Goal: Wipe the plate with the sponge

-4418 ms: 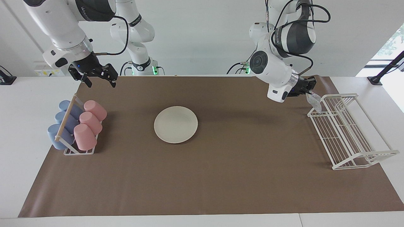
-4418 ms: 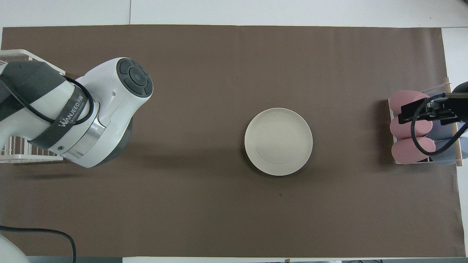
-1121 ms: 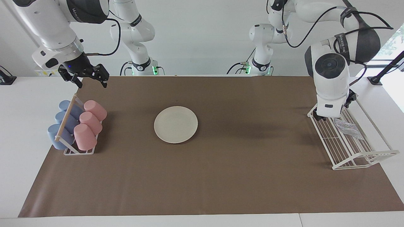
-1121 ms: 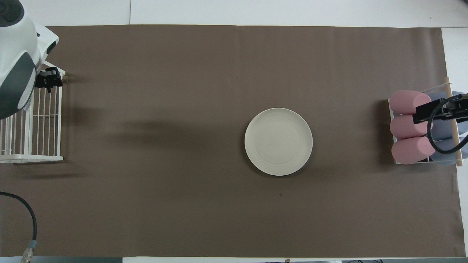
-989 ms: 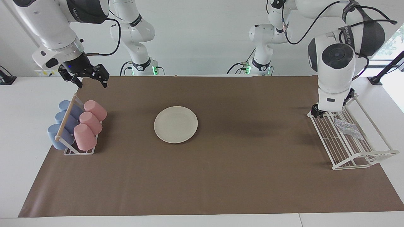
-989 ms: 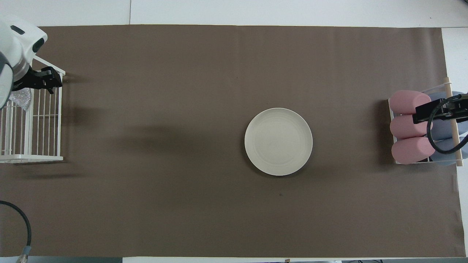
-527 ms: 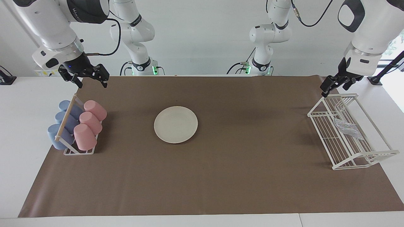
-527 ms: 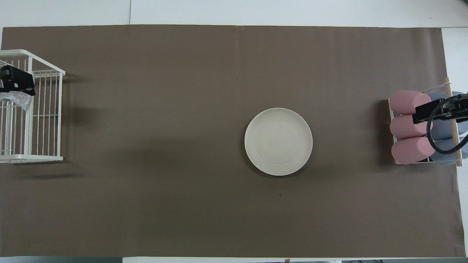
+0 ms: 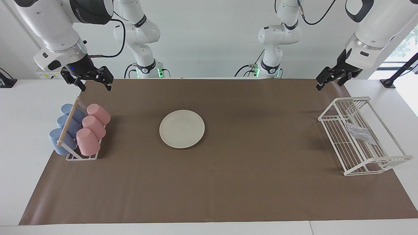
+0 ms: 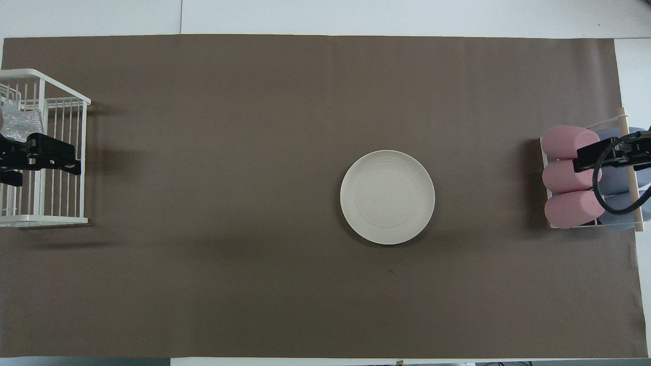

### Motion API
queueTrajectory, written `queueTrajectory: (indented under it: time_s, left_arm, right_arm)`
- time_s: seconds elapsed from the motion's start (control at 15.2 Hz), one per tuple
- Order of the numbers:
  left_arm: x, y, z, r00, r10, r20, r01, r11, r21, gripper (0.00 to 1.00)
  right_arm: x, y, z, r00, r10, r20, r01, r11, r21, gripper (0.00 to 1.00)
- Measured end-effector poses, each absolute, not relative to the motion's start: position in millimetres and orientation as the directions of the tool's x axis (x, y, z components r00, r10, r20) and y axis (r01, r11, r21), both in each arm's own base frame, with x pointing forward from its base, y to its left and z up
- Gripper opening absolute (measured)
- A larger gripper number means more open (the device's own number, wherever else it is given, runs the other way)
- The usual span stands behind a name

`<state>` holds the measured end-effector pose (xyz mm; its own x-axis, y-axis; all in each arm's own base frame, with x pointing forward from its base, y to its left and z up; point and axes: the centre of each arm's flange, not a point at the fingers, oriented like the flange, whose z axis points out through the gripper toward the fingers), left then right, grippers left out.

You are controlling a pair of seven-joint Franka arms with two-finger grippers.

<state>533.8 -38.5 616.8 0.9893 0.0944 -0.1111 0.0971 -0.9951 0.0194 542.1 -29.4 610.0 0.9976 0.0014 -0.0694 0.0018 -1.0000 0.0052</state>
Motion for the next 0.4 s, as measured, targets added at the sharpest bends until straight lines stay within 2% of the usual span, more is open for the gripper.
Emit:
queueTrajectory:
  time_s: [0.4]
  left_arm:
    - [531.8, -44.0, 616.5, 0.990, 0.084, -0.110, 0.086, -0.996, 0.019, 1.00]
  right_arm:
    - [542.1, -28.7, 610.0, 0.998, 0.003, -0.069, 0.003, -1.000, 0.005, 1.00]
